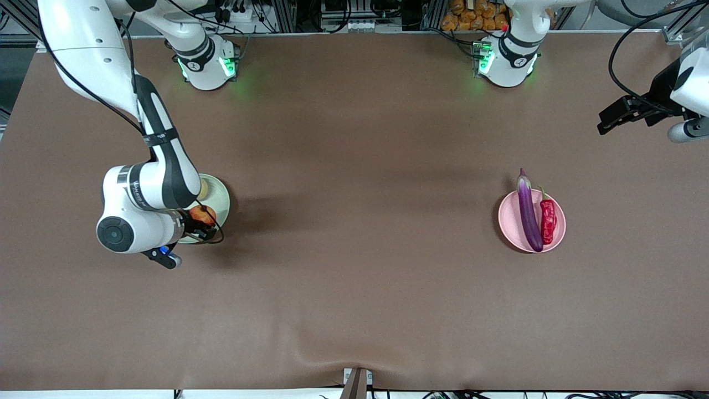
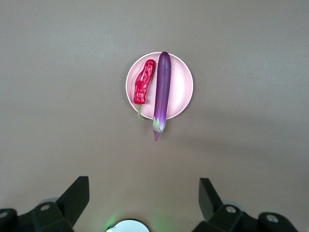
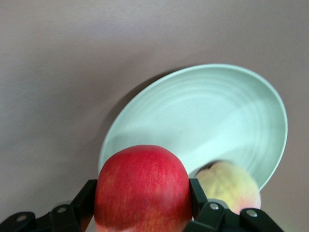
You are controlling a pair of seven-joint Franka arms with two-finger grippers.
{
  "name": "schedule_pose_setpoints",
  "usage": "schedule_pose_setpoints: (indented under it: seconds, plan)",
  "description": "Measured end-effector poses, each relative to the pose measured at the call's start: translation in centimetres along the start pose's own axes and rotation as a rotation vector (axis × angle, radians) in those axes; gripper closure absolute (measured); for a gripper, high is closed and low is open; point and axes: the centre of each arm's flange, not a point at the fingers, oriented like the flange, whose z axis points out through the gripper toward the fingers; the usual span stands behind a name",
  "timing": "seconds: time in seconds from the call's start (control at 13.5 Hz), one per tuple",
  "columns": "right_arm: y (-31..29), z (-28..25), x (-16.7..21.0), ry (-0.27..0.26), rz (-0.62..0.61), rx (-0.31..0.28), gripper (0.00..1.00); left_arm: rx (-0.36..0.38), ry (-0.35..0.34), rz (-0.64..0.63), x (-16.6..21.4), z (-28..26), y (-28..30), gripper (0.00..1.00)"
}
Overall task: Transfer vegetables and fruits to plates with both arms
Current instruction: 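Lift the apple and carry it to the green plate with the right gripper, then lower the apple onto the green plate and open the right gripper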
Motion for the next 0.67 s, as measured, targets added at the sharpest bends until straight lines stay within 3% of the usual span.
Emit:
schedule_pose_setpoints:
  seconds: [0.22, 0.45, 0.67]
  plan:
    - [1.6, 3.4, -0.1, 0.017, -0.037, 0.000, 0.19, 0.001, -0.004, 0.000, -0.1, 0.0, 0.0, 0.00]
    - [2.0, 3.1, -0.6, 0.020, -0.051, 0.004, 0.19, 0.002, -0.009, 0.000, -0.1, 0.1, 0.0, 0.00]
    - [1.9, 1.2, -0.6, 0.034, -0.060, 0.015, 0.00, 0.002, -0.009, 0.001, -0.1, 0.1, 0.0, 0.00]
